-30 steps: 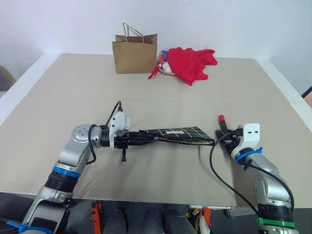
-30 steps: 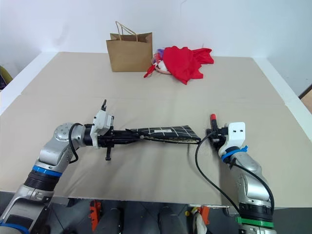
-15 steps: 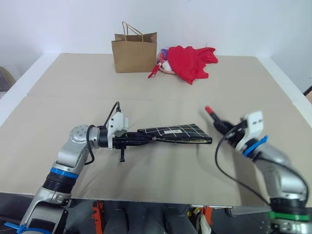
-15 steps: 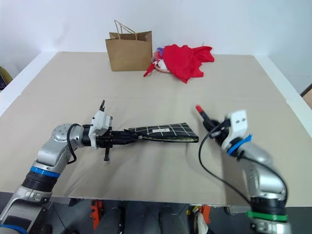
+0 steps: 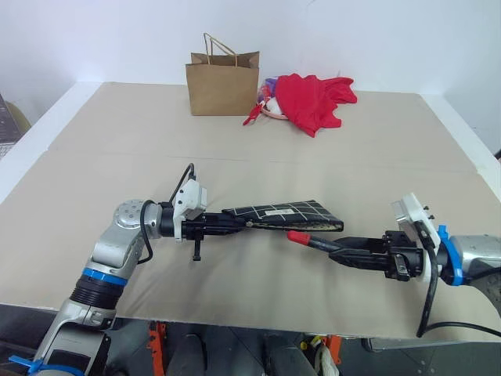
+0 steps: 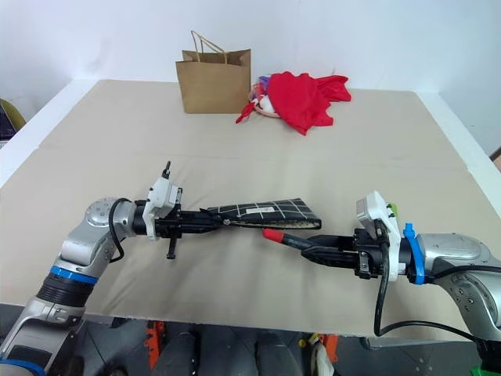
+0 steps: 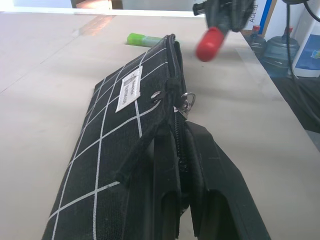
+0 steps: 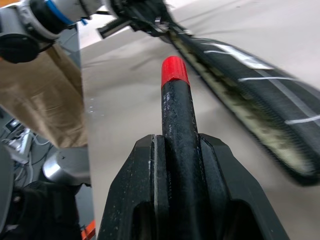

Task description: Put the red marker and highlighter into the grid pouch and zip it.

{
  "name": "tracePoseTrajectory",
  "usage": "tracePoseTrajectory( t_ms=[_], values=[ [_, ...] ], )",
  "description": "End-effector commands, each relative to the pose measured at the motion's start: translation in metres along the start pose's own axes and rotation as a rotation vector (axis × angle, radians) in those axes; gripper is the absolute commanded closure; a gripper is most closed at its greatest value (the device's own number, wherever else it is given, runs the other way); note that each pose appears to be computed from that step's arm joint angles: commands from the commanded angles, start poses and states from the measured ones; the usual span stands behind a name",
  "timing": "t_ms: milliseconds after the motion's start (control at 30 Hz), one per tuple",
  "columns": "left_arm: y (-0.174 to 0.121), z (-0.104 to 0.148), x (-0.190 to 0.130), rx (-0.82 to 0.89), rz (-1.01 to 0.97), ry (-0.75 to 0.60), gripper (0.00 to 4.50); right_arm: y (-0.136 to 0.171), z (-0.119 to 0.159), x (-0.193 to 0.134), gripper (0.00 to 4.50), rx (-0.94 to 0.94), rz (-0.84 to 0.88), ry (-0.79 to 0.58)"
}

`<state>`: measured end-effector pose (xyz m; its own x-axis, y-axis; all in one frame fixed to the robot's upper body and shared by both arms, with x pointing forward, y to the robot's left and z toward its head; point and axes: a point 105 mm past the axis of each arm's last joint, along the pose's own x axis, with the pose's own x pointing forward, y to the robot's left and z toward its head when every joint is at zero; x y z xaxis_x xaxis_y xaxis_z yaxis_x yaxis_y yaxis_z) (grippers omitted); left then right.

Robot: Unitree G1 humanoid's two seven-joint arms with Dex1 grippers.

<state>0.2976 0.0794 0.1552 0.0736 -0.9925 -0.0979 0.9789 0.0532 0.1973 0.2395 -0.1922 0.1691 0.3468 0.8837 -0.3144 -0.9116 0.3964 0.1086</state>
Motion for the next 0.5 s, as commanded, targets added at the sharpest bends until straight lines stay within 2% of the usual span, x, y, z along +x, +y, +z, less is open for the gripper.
tracePoseTrajectory(
  t_ms=[33, 300, 500],
  values=[
    [-0.001, 0.013, 0.0, 0.049, -0.005, -0.024, 4.5, -0.004, 0.011, -0.006, 3.88, -0.061, -0.034, -0.015],
    [-0.003, 0.013, 0.004, 0.064, 0.005, -0.029, 4.5, -0.012, 0.001, -0.005, 3.88, -0.071, -0.074, 0.03],
    [-0.006, 0.014, 0.007, 0.066, -0.001, -0.038, 4.5, -0.015, 0.003, 0.001, 3.88, -0.095, -0.069, 0.04]
  ],
)
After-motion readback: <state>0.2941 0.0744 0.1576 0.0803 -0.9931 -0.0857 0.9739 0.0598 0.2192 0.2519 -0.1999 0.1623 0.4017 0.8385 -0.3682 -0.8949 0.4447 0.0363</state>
